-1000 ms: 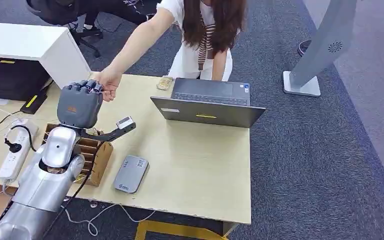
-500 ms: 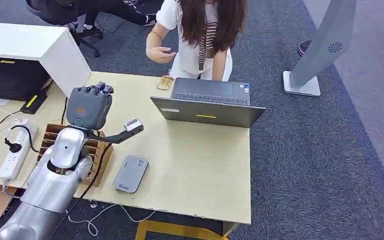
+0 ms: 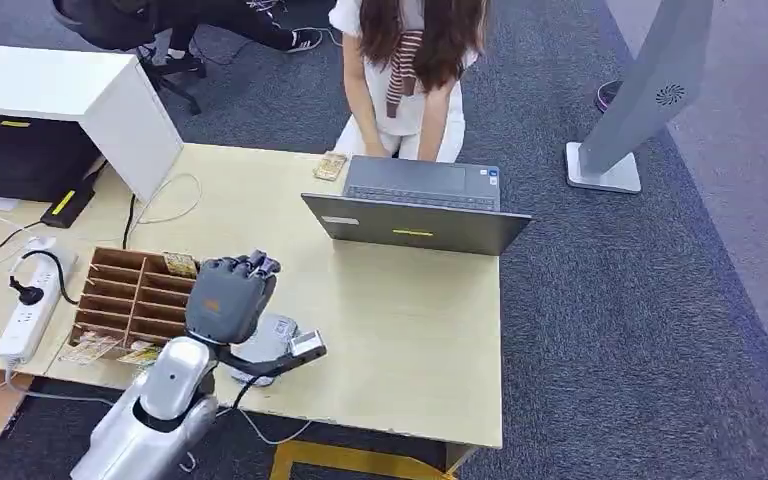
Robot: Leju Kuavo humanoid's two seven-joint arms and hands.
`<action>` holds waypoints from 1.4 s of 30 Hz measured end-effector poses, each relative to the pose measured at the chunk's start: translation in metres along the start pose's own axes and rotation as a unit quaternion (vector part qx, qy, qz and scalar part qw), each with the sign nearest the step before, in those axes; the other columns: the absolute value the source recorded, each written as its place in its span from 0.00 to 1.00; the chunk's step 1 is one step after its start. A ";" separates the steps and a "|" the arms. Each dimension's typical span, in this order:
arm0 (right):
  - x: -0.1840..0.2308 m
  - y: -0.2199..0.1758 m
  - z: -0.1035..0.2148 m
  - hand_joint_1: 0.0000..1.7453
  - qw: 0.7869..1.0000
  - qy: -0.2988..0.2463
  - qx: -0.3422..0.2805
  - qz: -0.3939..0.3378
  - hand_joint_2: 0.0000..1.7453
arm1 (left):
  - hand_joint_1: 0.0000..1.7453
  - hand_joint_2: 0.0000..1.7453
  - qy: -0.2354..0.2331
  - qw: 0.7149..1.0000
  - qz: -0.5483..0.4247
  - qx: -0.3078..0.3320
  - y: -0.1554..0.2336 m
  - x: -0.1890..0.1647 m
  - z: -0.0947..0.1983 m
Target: Pass the card to the sensor for recognition and then transmit it.
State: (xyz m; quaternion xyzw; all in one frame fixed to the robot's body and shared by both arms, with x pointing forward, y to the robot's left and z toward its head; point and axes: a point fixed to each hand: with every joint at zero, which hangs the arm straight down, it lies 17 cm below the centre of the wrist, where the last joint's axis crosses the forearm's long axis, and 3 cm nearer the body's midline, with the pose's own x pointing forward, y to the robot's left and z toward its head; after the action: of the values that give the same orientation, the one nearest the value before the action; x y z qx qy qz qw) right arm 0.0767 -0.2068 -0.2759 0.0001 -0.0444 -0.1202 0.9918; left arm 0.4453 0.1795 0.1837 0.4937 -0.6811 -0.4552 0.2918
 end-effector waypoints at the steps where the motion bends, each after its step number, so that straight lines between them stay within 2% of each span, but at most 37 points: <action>1: 0.000 -0.001 0.000 0.00 1.000 0.000 -0.002 -0.002 1.00 | 1.00 1.00 -0.001 1.000 0.008 -0.002 -0.002 0.005 0.007; 7: -0.002 -0.002 0.000 0.00 1.000 0.002 -0.006 -0.007 1.00 | 1.00 1.00 0.005 0.999 0.045 -0.009 -0.007 0.020 0.037; 15: -0.002 -0.002 0.000 0.00 1.000 0.002 -0.006 -0.008 1.00 | 1.00 1.00 0.011 0.996 0.070 -0.046 -0.023 0.027 0.051; 31: -0.003 -0.002 0.000 0.00 1.000 0.005 -0.005 -0.008 1.00 | 1.00 1.00 0.066 0.985 0.076 -0.141 -0.065 0.007 0.063; 39: -0.003 -0.002 0.000 0.00 1.000 0.005 -0.005 -0.008 1.00 | 1.00 1.00 0.069 0.984 0.075 -0.145 -0.067 0.006 0.063; 41: -0.003 -0.002 0.000 0.00 1.000 0.006 -0.005 -0.008 1.00 | 1.00 1.00 0.078 0.982 0.073 -0.158 -0.073 0.000 0.065; 42: -0.003 -0.002 0.000 0.00 1.000 0.007 -0.006 -0.005 1.00 | 1.00 1.00 0.096 0.976 0.069 -0.184 -0.085 -0.008 0.072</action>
State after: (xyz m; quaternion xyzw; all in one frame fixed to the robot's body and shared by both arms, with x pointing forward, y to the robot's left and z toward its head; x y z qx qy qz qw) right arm 0.0730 -0.2079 -0.2766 -0.0045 -0.0366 -0.1254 0.9914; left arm 0.4223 0.2026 0.0769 0.4249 -0.5867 -0.5022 0.4723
